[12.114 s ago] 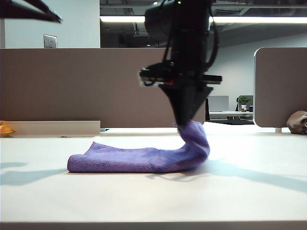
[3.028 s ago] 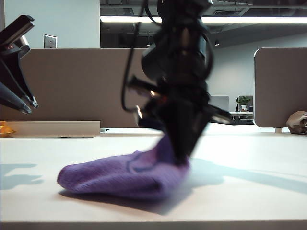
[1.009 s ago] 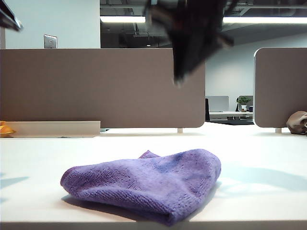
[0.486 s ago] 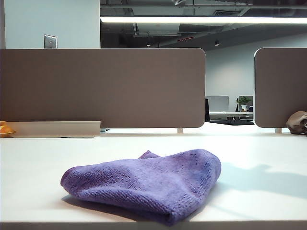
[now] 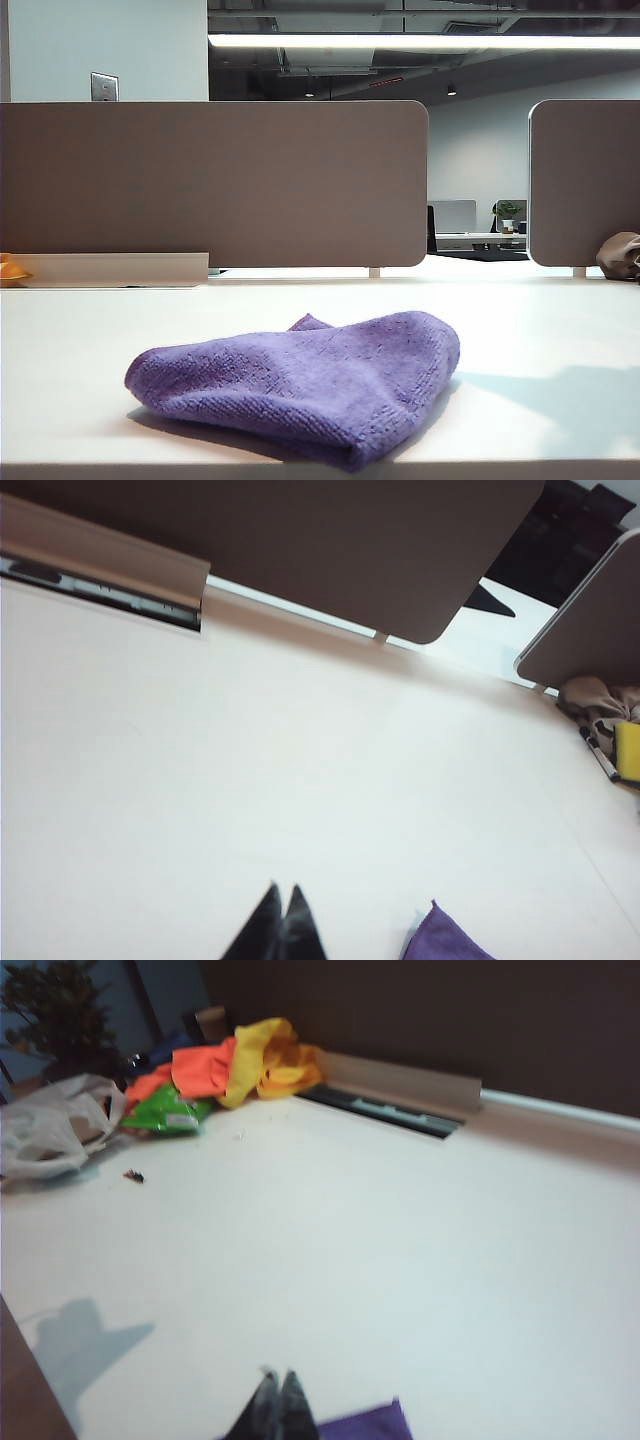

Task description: Fold the bottom of the cloth upward, then fold it vertically to form a square shape.

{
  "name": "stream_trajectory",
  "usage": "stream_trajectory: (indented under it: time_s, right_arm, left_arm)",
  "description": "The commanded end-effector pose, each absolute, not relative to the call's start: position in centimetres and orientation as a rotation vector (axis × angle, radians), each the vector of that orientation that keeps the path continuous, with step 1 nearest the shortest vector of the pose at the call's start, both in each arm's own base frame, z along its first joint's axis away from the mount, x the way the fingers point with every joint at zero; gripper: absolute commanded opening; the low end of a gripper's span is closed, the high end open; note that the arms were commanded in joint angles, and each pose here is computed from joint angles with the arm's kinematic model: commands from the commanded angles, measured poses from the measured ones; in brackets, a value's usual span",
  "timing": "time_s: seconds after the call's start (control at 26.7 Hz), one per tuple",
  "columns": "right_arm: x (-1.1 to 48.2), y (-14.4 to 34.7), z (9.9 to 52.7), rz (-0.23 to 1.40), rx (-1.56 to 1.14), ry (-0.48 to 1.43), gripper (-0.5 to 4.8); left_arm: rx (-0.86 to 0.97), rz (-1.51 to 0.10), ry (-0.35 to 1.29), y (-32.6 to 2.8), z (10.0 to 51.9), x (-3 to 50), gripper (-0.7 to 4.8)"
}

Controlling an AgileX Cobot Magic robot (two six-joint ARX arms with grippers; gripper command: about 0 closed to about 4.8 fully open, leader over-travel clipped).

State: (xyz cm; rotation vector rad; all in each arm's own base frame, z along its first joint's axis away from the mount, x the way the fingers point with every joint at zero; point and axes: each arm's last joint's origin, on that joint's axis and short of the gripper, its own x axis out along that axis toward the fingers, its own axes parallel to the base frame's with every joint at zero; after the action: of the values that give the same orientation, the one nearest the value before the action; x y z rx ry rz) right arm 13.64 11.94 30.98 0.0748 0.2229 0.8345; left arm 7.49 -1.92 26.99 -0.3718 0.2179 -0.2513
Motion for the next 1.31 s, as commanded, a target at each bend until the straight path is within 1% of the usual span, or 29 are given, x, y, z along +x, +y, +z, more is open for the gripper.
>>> stream_trajectory:
  time_s: [0.04,0.41,0.49,0.64,0.82,1.01,1.12,1.31]
  right_arm:
    - [13.7,12.0,29.9,0.837,0.106,0.222,-0.07]
    - [13.7,12.0,25.9,0.838,0.17,0.19,-0.07]
    - [13.5,11.9,24.9,0.839,0.173,0.184,-0.08]
    - [12.5,11.0,23.5,0.836,0.189,0.17,-0.08]
    - [10.0,8.6,22.3,0.766,0.227,0.096,-0.08]
    - [8.2,6.8,21.9,0.667,0.195,0.077,-0.08]
    - [7.2,5.8,21.8,0.635,0.175,0.052,-0.07]
    - [6.4,4.9,21.0,0.591,0.169,0.066,-0.07]
  left_arm:
    - [-0.384,-0.261,0.226,-2.1,25.6,8.2,-0.06]
    - [-0.364,-0.266,0.32,-2.4,21.3,9.3,-0.06]
    - [-0.328,-0.296,0.314,-2.6,20.6,9.5,-0.06]
    - [-0.293,-0.3,0.325,-2.6,19.6,9.7,-0.06]
    - [-0.259,-0.302,0.342,-2.6,18.9,9.8,-0.06]
    - [-0.239,-0.306,0.337,-2.6,18.9,9.8,-0.06]
    - [-0.235,-0.306,0.336,-2.6,18.9,9.8,-0.06]
    - [-0.213,-0.311,0.325,-2.7,18.4,9.9,-0.06]
